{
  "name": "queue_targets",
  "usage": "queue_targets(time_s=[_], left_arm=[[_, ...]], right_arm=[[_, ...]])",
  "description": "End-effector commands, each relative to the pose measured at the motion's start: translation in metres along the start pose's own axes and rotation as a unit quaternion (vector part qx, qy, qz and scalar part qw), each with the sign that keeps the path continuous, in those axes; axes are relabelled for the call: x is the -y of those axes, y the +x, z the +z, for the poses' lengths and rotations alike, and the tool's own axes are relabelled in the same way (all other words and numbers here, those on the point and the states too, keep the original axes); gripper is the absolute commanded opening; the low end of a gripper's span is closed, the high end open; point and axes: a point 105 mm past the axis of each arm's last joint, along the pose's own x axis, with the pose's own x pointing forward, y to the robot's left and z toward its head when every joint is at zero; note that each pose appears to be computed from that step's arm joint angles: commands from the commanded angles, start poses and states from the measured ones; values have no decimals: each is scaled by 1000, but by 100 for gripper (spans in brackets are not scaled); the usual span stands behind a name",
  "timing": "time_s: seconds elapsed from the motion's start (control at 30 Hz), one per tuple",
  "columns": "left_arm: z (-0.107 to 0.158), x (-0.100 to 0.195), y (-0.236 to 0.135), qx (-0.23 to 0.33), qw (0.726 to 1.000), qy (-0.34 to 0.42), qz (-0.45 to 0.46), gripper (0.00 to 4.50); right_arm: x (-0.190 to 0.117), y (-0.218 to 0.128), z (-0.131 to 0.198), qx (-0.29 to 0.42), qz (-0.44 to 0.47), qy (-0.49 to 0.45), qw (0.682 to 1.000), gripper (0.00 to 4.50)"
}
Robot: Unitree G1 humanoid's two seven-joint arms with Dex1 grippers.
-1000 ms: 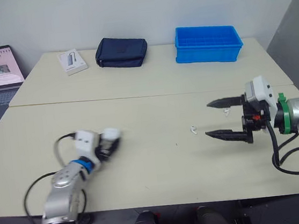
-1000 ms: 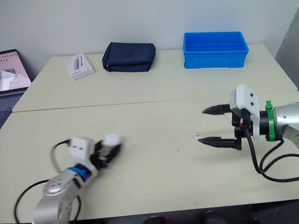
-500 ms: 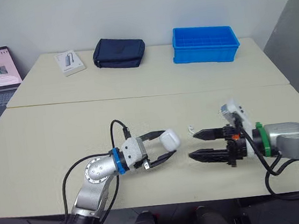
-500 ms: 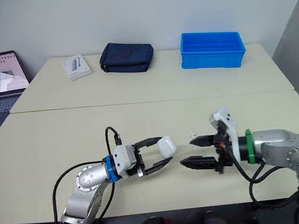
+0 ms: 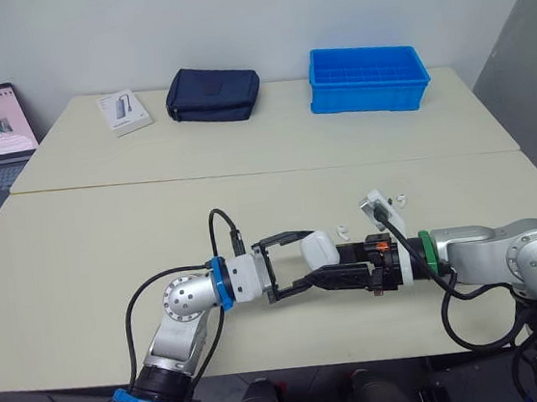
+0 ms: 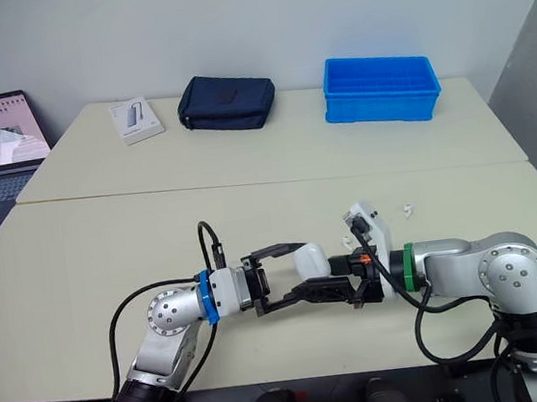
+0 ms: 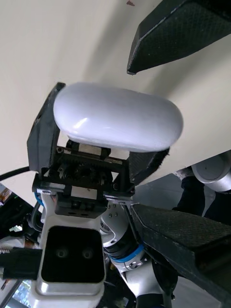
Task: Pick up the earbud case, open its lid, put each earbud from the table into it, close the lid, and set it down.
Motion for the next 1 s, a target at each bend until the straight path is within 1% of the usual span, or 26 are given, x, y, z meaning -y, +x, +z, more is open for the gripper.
queue_targets(time_s=[0.03,0.3,0.33,0.5,0.57,0.63,0.67,0.73,0.77,0.8,0.87,0.9,0.97,1.0], left_arm=[[10,1,3,19,1000,18,-2,277],[10,-3,4,20,1000,14,10,277],[10,-3,5,20,1000,14,12,277],[11,-6,6,21,999,13,21,277],[12,-9,6,27,999,-6,25,277],[9,-11,4,17,1000,-14,21,348],[7,-13,3,6,1000,-12,19,372],[-5,-12,-4,-37,998,-47,3,432],[-9,-12,-6,-52,997,-62,-1,450],[-17,-15,-11,-78,990,-117,11,450],[-30,-16,-20,-132,963,-236,18,450],[-32,-15,-22,-148,950,-273,15,450],[-26,-13,-20,-165,940,-300,-7,450],[-21,-12,-16,-172,937,-302,-22,450]], right_arm=[[-8,0,8,14,17,-5,1000,392],[-6,1,8,10,21,3,1000,99],[-6,1,9,10,22,3,1000,80],[-5,2,14,6,26,0,1000,81],[-4,1,15,2,27,-3,1000,81],[-3,-1,17,-6,25,-10,1000,81],[-2,-2,18,-11,24,-14,1000,81],[2,-8,20,-24,15,-27,999,81],[4,-9,21,-29,12,-32,999,81],[6,-13,22,-41,1,-50,998,81],[14,-21,22,-84,-35,-124,988,81],[17,-25,21,-102,-44,-153,982,81],[24,-30,21,-135,-60,-224,963,81],[27,-31,21,-156,-67,-272,947,81]])
